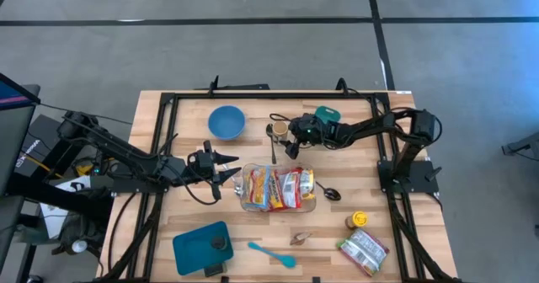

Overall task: Pick & Place Food Item
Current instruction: Put the golden spice bottle into the dark blue bin

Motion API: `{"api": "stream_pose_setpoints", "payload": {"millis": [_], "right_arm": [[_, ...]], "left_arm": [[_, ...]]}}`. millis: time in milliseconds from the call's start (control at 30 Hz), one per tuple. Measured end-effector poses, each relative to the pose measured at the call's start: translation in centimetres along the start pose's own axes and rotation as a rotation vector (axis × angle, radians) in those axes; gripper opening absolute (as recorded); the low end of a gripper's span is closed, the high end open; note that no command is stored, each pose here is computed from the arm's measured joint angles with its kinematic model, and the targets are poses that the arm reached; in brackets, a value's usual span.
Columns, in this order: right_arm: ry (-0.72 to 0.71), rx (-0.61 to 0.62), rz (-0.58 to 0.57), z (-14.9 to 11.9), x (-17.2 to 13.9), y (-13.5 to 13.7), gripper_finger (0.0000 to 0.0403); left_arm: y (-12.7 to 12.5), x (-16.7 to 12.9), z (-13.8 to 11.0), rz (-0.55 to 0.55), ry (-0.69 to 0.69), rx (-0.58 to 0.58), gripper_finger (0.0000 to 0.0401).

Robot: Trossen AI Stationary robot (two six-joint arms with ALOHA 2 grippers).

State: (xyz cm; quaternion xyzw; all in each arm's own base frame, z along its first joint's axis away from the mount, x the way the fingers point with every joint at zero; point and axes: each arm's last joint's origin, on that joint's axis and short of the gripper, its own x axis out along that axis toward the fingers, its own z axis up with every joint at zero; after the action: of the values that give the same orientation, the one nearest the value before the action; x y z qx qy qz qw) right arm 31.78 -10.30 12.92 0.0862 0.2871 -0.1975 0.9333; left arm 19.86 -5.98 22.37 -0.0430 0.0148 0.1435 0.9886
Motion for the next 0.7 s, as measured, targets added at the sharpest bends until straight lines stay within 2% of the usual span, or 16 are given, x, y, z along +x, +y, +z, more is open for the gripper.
{"api": "stream_pose_setpoints", "payload": {"millis": [233,700], "right_arm": [[-0.04,-0.003,0.004,-0.5,1.2,0.1,0.0324],[-0.024,0.0,-0.011,-1.1,1.7,-0.3,0.0324]], "left_arm": [[0.0,0.0,0.0,0.0,0.004,0.003,0.0154],[0.0,0.0,-0.1,0.001,0.006,0.005,0.0154]]}}
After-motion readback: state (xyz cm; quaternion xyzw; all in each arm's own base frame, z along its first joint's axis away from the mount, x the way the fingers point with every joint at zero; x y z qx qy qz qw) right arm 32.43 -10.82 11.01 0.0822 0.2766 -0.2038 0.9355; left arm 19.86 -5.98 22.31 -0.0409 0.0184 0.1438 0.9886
